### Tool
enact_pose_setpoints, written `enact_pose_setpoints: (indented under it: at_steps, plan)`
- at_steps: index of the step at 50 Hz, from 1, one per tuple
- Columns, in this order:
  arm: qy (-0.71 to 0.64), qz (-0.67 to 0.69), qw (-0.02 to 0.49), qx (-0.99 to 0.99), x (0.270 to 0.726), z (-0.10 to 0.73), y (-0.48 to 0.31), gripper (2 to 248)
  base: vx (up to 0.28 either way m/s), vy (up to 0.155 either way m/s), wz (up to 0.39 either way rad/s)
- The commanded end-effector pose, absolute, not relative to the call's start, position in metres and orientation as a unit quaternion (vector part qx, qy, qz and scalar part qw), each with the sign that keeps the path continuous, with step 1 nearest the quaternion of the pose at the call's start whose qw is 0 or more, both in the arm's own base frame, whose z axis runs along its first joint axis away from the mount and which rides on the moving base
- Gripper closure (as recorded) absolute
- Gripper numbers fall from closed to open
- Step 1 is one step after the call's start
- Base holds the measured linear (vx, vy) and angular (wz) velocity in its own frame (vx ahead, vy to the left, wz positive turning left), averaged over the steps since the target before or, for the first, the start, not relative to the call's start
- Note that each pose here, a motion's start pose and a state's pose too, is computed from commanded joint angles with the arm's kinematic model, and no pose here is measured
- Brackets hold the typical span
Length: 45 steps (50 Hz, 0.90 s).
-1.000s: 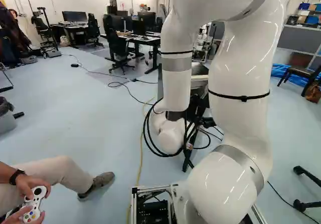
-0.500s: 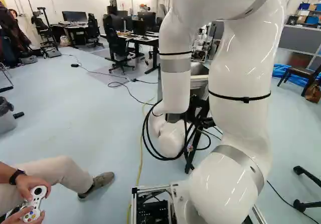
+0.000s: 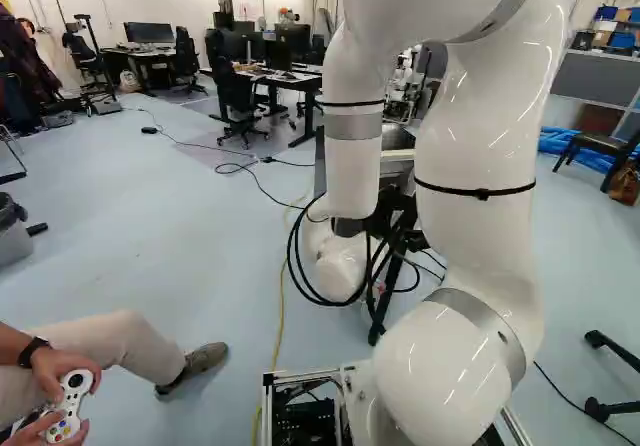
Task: Grab a drink from the fridge
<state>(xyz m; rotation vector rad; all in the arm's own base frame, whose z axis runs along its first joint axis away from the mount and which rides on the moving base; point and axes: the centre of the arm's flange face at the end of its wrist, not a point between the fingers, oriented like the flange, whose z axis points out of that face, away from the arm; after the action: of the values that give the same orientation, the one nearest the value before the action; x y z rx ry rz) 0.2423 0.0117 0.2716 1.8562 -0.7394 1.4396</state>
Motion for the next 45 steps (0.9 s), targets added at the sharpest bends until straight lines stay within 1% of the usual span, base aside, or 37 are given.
enact_pose_setpoints:
  at_steps: [14,45]
  plan:
    - [-0.317,0.545,0.351,0.692,0.258,0.271,-0.001,3,0.0,0.0,0.0]
    - [-0.417,0.513,0.408,0.63,0.294,0.271,-0.048,3,0.0,0.0,0.0]
